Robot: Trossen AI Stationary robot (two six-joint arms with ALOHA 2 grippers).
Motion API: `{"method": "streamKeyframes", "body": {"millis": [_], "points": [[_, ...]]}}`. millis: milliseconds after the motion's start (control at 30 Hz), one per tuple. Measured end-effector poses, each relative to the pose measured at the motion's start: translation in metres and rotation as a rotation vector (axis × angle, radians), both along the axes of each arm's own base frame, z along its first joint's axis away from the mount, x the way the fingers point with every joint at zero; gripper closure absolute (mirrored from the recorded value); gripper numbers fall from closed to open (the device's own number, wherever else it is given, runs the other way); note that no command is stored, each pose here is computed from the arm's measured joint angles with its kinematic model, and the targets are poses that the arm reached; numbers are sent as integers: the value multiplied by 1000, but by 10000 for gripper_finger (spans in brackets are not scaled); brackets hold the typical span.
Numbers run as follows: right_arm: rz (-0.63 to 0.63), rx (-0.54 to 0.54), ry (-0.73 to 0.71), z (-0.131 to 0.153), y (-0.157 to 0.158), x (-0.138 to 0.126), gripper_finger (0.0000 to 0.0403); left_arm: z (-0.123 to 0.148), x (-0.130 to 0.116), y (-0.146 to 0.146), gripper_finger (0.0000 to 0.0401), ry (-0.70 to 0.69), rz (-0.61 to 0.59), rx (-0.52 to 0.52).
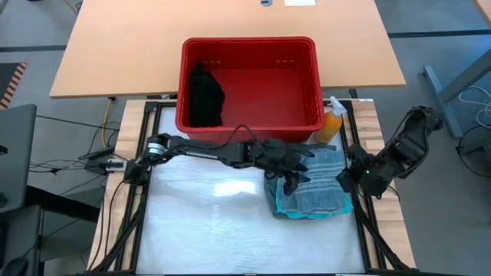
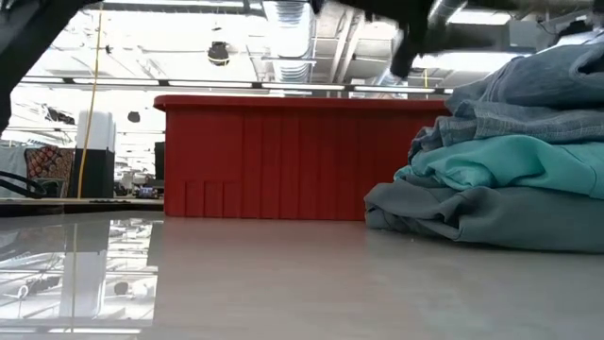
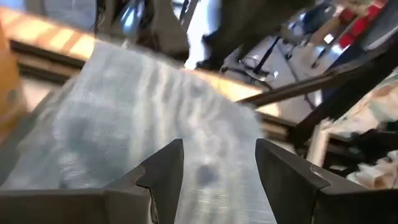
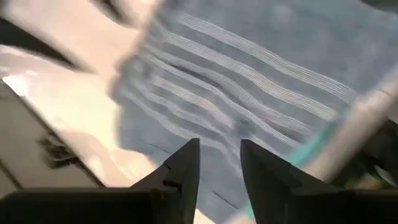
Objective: Fold Laundry from Bin
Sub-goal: Stack the blue shirt on top of the sky blue shorts
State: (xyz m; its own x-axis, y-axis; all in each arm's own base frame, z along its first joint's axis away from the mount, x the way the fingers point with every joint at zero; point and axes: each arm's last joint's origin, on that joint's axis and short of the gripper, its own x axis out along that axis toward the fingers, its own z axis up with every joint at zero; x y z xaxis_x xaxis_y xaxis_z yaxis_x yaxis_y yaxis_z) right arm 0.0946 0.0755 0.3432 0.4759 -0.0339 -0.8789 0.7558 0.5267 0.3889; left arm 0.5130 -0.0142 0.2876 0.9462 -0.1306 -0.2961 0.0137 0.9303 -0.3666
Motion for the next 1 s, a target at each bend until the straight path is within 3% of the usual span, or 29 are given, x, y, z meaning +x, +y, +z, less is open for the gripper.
{"method": "streamKeyframes", "body": {"millis": [133,267,400,633,767,900,1000], "points": [[66,2,-105,-6,24,17,298,-18,6,20,211,43,27,2],[43,-67,-22,-24,39,35,348,-18,4,36,211,48,-20,16],[2,-88,49,-34,44,47,389,-35,1,51,211,181,1,9],[6,-98,227,-58,44,80,367,-39,-5,79,211,231,79,43],[43,-114,302,-74,41,103,379,-41,-8,94,211,259,102,36],[85,-86,344,-84,36,118,387,-37,-10,101,211,232,73,-44],[107,-58,304,-73,34,122,375,-29,-9,100,211,214,-3,-104]]}}
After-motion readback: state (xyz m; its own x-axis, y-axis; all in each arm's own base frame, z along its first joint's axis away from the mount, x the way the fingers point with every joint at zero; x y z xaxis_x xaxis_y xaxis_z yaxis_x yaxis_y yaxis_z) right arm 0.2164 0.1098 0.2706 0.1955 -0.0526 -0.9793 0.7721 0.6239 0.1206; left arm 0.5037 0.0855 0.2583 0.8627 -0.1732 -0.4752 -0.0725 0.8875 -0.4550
